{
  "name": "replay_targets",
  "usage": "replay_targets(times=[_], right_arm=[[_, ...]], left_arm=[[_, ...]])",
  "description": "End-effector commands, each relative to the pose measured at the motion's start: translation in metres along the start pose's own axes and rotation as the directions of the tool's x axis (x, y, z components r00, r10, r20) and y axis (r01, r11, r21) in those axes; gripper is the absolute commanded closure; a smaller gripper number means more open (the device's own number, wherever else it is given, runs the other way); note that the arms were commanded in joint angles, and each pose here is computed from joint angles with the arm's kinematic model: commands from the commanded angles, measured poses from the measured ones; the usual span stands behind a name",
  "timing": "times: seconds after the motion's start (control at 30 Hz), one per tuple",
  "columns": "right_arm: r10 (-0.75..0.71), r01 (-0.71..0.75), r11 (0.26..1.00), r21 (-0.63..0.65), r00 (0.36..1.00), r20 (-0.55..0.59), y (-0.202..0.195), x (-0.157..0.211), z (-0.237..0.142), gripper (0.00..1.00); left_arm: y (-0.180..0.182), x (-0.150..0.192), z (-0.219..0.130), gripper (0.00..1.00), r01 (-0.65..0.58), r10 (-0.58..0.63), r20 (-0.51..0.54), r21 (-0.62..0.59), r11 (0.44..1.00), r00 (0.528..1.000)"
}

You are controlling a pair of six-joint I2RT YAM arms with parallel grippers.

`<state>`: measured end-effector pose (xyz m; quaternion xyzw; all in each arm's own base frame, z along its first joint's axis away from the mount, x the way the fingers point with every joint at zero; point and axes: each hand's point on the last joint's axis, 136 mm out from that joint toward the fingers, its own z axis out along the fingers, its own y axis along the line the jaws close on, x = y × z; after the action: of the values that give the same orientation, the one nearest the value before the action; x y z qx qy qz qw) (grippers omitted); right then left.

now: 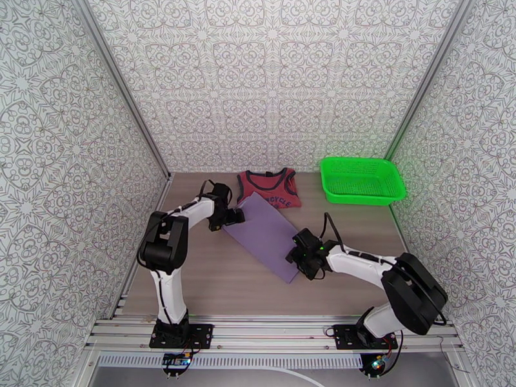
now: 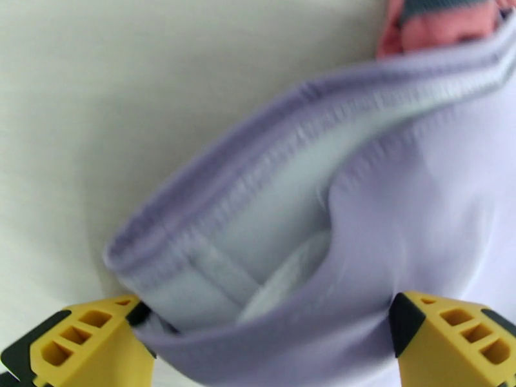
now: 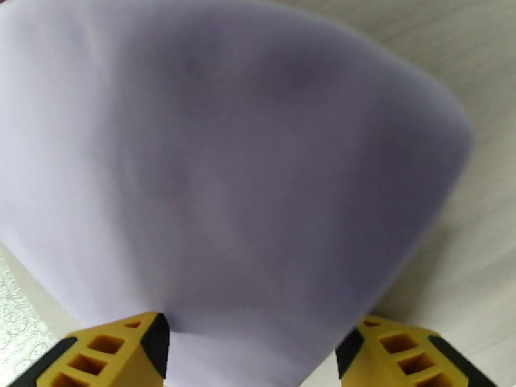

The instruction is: Fold and stack the mixed laundry pile

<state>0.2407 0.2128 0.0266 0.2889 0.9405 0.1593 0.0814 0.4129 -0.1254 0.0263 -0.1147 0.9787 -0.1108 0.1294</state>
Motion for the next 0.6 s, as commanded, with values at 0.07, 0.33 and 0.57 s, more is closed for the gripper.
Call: replay_targets(times=[0.07, 0.33, 0.57], right_arm=[[-0.087, 0.084, 0.992, 0.097, 0.996, 0.022, -0.009, -0.002, 0.001, 0.32], [-0.103, 0.102, 0.989, 0.111, 0.995, 0.001, -0.011, 0.000, 0.015, 0.43], [-0.110, 0.110, 0.981, 0.158, 0.994, -0.011, -0.008, -0.002, 0.035, 0.56]], left_arm=[[0.008, 0.083, 0.012, 0.01, 0.054, -0.059, -0.184, -0.033, 0.998, 0.981], [0.011, 0.123, 0.017, 0.01, 0.053, -0.064, -0.218, -0.056, 0.997, 0.974], [0.024, 0.122, -0.002, 0.01, 0.044, -0.061, -0.173, -0.101, 0.994, 0.983]])
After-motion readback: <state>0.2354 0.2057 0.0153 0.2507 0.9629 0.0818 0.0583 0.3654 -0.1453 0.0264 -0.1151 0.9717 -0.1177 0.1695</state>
